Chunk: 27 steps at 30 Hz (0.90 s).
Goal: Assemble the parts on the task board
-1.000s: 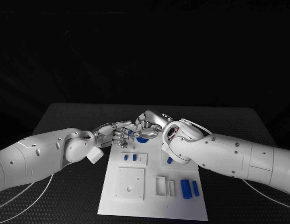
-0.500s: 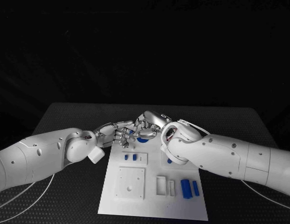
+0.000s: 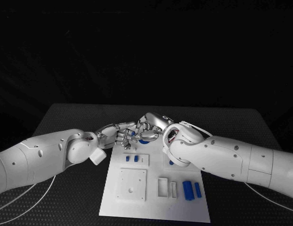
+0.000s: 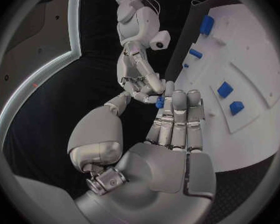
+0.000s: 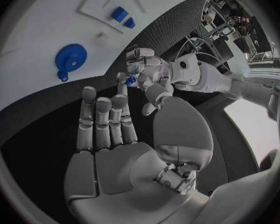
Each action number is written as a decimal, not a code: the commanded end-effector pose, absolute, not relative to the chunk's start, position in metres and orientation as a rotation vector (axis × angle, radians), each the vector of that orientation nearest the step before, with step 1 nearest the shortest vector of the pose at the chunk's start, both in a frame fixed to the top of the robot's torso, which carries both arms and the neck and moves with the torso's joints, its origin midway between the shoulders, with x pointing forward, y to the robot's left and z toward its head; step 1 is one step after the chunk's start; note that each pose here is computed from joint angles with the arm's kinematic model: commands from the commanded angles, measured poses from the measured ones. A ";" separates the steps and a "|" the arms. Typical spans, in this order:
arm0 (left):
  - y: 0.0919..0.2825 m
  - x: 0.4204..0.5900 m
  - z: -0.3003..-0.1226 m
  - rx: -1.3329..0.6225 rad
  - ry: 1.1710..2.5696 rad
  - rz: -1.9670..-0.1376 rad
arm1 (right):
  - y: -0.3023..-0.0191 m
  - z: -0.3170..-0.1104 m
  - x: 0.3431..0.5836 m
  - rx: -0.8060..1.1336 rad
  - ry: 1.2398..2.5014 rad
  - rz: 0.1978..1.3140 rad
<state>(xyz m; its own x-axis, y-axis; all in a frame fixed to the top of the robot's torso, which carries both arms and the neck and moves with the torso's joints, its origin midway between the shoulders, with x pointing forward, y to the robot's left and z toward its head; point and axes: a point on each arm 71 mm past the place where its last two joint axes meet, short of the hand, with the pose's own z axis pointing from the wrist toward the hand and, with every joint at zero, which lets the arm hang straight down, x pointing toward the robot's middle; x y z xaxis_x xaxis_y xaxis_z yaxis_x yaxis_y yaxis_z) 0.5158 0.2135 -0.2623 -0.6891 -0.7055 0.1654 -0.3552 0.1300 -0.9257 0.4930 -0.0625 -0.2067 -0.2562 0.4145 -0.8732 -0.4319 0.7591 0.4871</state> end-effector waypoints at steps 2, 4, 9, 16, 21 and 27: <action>0.213 0.516 -0.261 -1.018 2.102 -1.586 | -0.067 -0.206 0.493 -0.029 1.626 0.833; 0.214 0.516 -0.262 -1.016 2.107 -1.579 | -0.069 -0.205 0.493 -0.024 1.613 0.851; 0.216 0.517 -0.262 -1.006 2.123 -1.571 | -0.074 -0.203 0.492 -0.045 1.588 0.908; 0.216 0.517 -0.263 -1.002 2.129 -1.567 | -0.077 -0.202 0.490 -0.075 1.579 0.950; 0.217 0.517 -0.263 -1.008 2.118 -1.554 | -0.077 -0.203 0.491 -0.064 1.591 0.939; 0.215 0.515 -0.264 -0.976 2.162 -1.559 | -0.074 -0.205 0.490 -0.117 1.612 0.936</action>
